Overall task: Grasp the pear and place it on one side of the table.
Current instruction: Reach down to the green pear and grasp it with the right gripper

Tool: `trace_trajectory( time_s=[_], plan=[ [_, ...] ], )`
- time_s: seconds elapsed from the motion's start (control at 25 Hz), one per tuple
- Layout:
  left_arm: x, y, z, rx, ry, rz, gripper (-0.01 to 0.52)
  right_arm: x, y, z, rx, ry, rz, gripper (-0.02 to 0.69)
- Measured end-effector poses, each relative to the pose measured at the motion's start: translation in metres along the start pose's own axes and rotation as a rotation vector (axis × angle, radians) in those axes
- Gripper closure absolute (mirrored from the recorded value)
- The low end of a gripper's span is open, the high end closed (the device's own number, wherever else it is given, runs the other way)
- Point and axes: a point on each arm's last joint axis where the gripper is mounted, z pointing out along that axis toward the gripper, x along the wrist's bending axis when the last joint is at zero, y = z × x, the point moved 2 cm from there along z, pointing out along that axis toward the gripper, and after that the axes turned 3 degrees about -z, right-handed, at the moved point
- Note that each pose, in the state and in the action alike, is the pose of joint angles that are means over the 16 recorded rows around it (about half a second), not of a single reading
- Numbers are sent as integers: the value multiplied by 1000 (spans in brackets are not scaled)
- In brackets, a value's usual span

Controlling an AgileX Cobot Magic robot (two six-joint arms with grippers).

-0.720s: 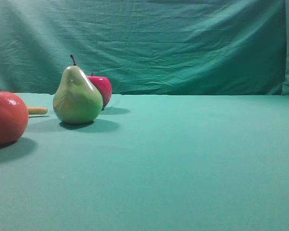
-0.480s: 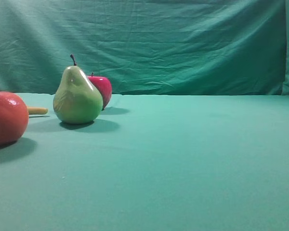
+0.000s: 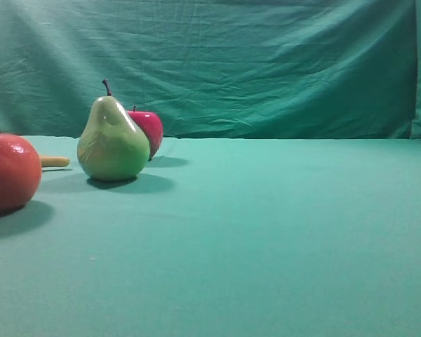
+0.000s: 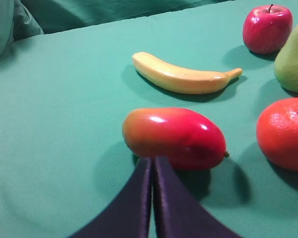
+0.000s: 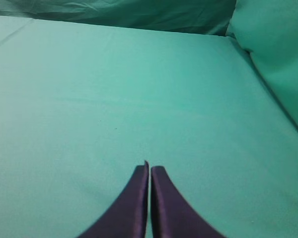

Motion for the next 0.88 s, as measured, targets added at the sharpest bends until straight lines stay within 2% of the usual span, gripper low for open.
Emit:
trace_trajectory(
  time_s=[0.2, 0.68, 0.88],
  plan=[
    [0, 0, 0, 0, 0, 0, 514, 0, 5, 0, -47, 0, -4, 665],
    [0, 0, 0, 0, 0, 0, 514, 0, 50, -7, -355, 20, 54, 665],
    [0, 0, 0, 0, 0, 0, 514, -2, 78, -5, -365, 40, 114, 665]
  ],
)
